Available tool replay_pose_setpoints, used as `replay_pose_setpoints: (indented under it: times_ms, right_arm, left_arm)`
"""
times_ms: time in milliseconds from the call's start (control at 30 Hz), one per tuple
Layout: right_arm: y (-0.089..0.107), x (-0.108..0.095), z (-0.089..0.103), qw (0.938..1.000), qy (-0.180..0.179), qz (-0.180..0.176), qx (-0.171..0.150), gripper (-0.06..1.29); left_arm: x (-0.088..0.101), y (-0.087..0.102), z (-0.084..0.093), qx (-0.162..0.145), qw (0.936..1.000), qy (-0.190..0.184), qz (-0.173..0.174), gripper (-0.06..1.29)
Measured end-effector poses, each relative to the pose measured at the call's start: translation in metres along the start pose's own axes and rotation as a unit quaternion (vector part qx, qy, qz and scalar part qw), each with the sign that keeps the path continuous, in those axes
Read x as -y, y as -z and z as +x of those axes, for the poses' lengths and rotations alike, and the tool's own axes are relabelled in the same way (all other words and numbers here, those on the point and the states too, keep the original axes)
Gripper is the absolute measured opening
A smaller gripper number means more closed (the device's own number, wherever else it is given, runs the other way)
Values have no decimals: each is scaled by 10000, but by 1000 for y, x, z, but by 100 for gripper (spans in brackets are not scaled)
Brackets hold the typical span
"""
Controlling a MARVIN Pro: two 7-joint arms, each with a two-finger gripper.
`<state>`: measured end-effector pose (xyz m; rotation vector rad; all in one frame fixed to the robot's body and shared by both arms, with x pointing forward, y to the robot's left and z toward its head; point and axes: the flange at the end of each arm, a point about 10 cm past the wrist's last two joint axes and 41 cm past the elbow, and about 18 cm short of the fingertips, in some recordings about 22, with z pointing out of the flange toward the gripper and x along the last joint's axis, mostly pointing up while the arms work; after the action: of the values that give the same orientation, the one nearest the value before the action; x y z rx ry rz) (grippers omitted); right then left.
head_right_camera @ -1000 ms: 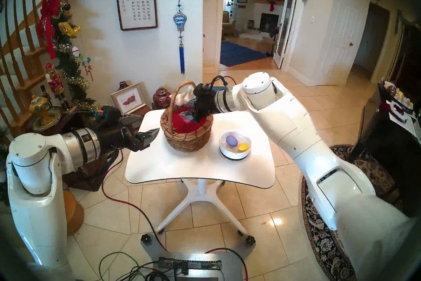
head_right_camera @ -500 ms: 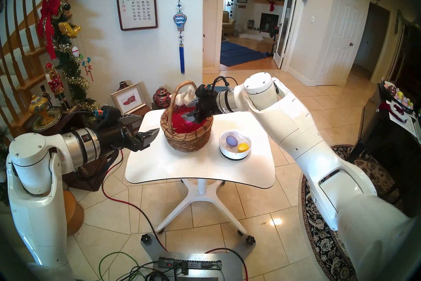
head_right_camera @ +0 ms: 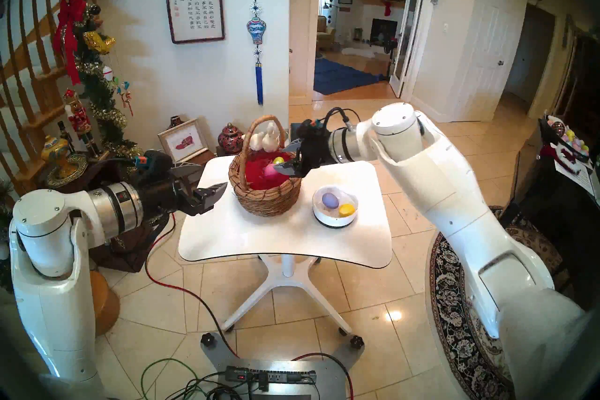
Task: Put easter egg into basket
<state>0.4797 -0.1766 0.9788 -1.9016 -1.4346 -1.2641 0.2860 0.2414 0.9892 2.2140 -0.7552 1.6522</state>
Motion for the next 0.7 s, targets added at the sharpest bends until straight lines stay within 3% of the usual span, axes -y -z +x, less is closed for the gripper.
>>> replay_pose_setpoints:
  times_ms: [367,700]
  right_arm:
    - [42,2,-38,9980,-471,-344,254,92]
    - [58,5,-76,9917,-1002,-606,533,88]
  left_arm:
    - [0,0,0,0,10000,0,0,126]
    - [0,0,0,0,10000,0,0,126]
